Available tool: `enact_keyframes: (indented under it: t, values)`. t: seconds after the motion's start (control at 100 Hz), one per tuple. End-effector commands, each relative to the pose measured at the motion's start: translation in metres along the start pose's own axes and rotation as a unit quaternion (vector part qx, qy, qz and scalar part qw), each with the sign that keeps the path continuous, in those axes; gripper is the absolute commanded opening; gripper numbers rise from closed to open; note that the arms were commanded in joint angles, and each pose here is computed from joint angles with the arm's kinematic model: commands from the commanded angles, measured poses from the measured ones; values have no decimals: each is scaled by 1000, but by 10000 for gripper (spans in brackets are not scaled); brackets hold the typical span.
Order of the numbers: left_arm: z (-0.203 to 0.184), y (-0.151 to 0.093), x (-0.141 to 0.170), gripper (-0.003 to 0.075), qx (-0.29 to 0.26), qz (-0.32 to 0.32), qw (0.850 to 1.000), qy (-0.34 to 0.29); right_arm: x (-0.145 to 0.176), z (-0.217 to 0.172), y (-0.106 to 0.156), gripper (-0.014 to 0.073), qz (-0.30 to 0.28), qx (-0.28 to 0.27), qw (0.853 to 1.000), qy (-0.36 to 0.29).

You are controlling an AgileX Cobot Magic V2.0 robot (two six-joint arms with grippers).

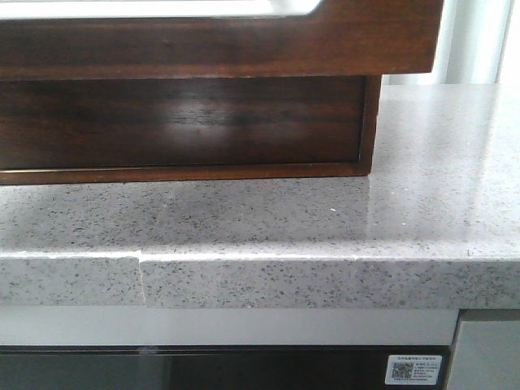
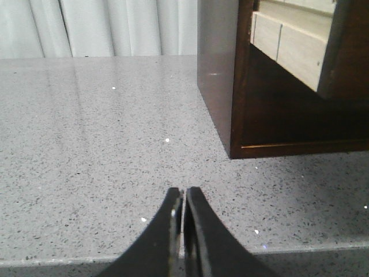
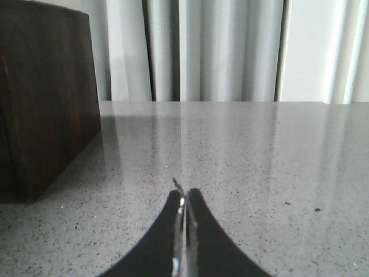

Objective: Put scissors in drawer with both arms

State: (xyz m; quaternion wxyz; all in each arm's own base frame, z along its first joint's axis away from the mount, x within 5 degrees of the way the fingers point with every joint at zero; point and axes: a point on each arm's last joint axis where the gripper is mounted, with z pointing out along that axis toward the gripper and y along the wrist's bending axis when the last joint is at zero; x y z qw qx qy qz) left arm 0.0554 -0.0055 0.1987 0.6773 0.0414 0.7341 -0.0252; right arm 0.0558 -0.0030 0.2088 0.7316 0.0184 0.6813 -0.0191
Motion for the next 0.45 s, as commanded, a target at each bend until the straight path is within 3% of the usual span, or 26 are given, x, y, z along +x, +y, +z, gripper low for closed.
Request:
enact_keyframes:
  t: [0.0,0.44]
  values:
    - [0,0,3,-20,-4,-7,999,-38,1,-1,0,-69,-5,-1,1000,-25]
    - [0,0,3,-20,-4,-7,999,-38,1,-1,0,-69,-5,-1,1000,-21]
